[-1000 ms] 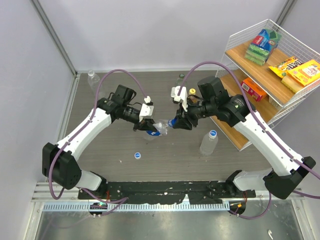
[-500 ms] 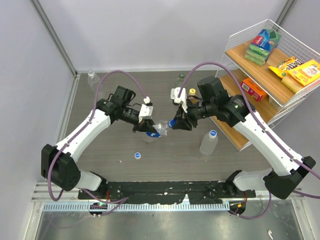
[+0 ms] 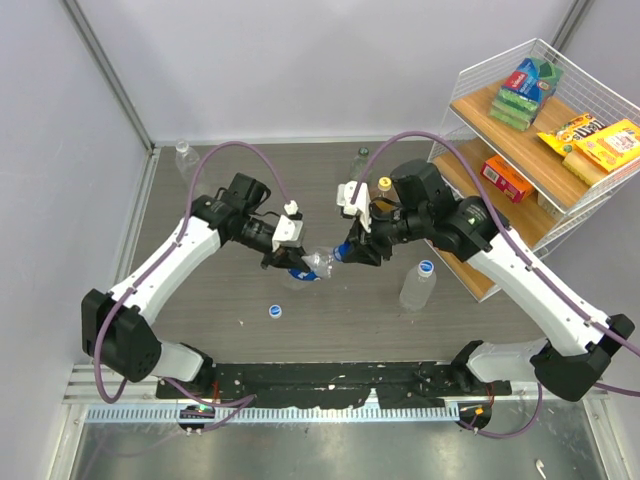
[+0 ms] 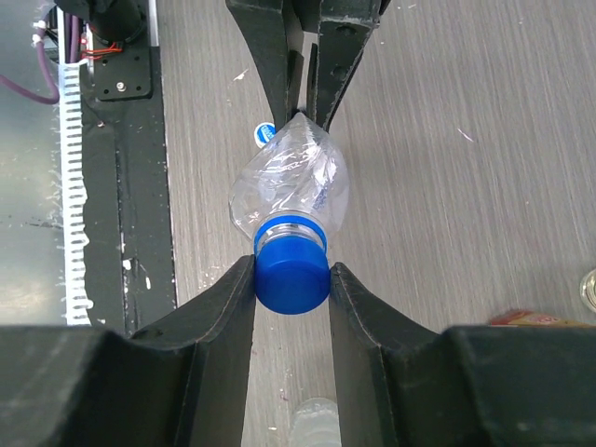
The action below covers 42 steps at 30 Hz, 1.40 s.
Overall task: Screw on the bottle caps
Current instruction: Screw the bottle cap onto the plastic bottle.
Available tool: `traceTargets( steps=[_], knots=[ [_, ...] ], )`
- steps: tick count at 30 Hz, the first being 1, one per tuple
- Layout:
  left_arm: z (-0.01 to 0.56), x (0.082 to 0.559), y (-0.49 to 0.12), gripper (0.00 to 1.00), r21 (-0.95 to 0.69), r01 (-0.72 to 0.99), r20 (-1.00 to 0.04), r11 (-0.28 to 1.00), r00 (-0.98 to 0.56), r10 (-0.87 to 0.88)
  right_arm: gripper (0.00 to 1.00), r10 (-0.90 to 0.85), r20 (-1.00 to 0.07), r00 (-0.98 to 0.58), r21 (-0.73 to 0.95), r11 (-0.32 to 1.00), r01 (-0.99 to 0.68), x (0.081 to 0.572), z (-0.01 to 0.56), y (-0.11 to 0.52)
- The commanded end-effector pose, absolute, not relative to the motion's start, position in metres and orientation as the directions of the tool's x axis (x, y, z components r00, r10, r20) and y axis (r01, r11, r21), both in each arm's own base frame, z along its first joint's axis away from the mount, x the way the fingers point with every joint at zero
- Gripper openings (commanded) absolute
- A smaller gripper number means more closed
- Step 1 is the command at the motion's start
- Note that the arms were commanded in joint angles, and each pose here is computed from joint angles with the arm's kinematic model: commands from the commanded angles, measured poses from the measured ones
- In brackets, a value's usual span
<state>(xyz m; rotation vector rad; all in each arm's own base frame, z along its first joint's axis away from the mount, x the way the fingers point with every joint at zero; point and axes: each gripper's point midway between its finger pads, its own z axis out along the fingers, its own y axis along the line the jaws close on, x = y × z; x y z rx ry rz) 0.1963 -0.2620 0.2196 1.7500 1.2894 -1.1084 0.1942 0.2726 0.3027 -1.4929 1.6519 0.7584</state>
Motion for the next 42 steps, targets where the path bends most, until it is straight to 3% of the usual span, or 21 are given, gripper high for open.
traceTargets(
  steps=[1, 10, 15, 25, 30, 35, 42],
  knots=[
    [0.254, 0.172, -0.271, 0.00, 0.145, 0.908, -0.944, -0.392, 0.246, 0.221, 0.25, -0.524, -0.851, -0.012, -0.090, 0.169, -0.981, 0.209, 0.304, 0.279],
    [0.274, 0.198, -0.286, 0.00, 0.161, 0.948, -0.955, -0.274, 0.220, 0.198, 0.25, -0.497, -0.864, -0.078, 0.016, 0.127, -0.992, 0.199, 0.297, 0.292],
    [0.282, 0.213, -0.290, 0.00, 0.188, 0.975, -0.958, -0.114, 0.208, 0.197, 0.22, -0.439, -0.876, -0.201, 0.088, 0.264, -0.960, 0.211, 0.292, 0.296],
    [0.284, 0.217, -0.290, 0.00, 0.307, 0.952, -0.925, 0.015, 0.294, 0.241, 0.20, -0.267, -0.777, -0.570, 0.344, 0.579, -0.740, 0.236, 0.277, 0.298],
    [0.281, 0.215, -0.293, 0.00, 0.339, 0.941, -0.912, 0.015, 0.324, 0.251, 0.19, -0.136, -0.709, -0.692, 0.527, 0.549, -0.648, 0.225, 0.285, 0.313],
    [0.285, 0.215, -0.300, 0.00, 0.360, 0.932, -0.911, 0.052, 0.339, 0.235, 0.22, 0.032, -0.674, -0.738, 0.577, 0.647, -0.499, 0.239, 0.296, 0.302],
    [0.291, 0.223, -0.303, 0.00, 0.379, 0.918, -0.911, 0.119, 0.347, 0.222, 0.29, 0.096, -0.645, -0.758, 0.637, 0.616, -0.464, 0.237, 0.304, 0.307]
  ],
)
